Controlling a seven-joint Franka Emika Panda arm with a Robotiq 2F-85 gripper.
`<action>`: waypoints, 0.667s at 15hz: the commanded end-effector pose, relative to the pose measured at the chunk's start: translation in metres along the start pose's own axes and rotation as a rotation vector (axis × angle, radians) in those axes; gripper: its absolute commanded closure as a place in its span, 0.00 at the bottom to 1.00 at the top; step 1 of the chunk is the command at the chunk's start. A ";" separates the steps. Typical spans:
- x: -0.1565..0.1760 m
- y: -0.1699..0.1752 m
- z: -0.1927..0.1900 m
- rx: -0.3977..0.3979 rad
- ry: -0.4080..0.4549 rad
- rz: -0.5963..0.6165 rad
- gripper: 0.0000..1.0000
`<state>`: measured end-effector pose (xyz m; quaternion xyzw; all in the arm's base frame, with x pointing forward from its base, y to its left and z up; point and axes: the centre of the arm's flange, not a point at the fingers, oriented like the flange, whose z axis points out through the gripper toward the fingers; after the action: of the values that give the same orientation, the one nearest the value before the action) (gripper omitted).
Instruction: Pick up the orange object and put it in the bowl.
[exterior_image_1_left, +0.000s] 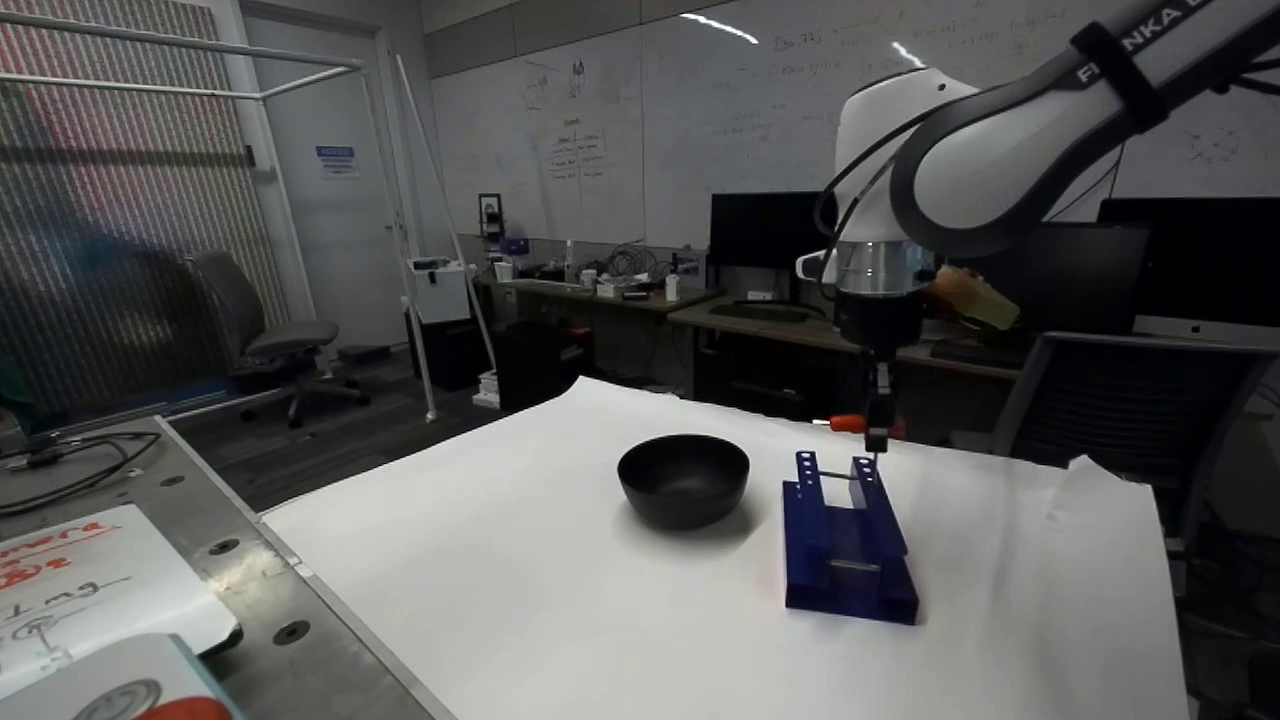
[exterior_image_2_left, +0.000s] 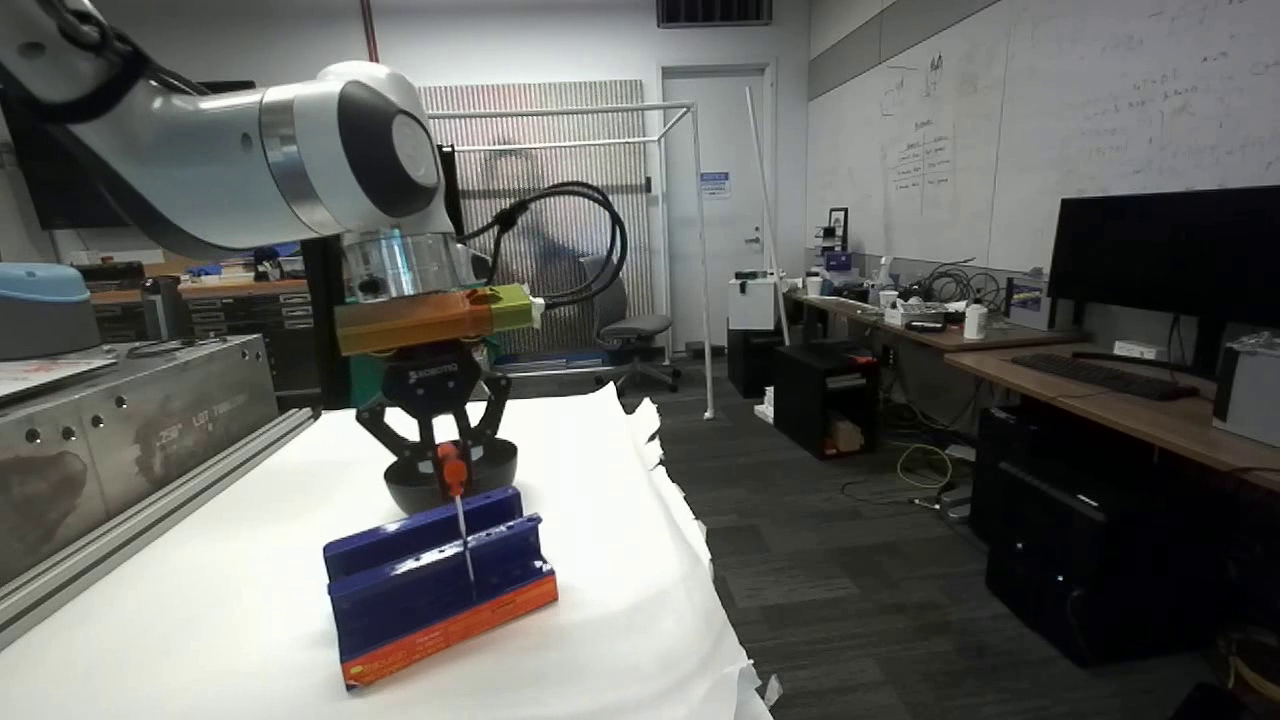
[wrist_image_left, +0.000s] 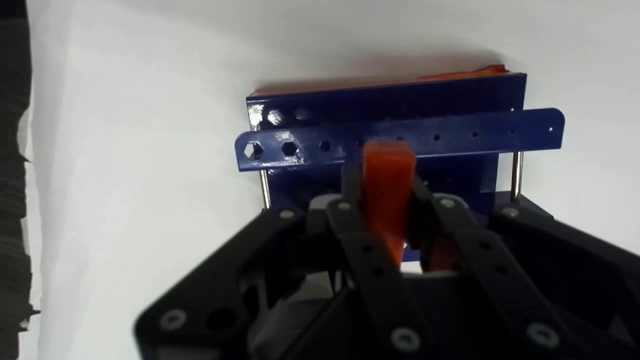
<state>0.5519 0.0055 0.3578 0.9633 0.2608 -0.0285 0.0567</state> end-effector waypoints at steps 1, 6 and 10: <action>-0.008 -0.005 -0.053 -0.091 0.026 0.010 0.87; -0.022 -0.015 -0.110 -0.187 0.063 0.114 0.86; -0.019 -0.001 -0.119 -0.053 0.234 0.254 0.87</action>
<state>0.5318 0.0185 0.4697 0.9766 0.1830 0.0572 0.0970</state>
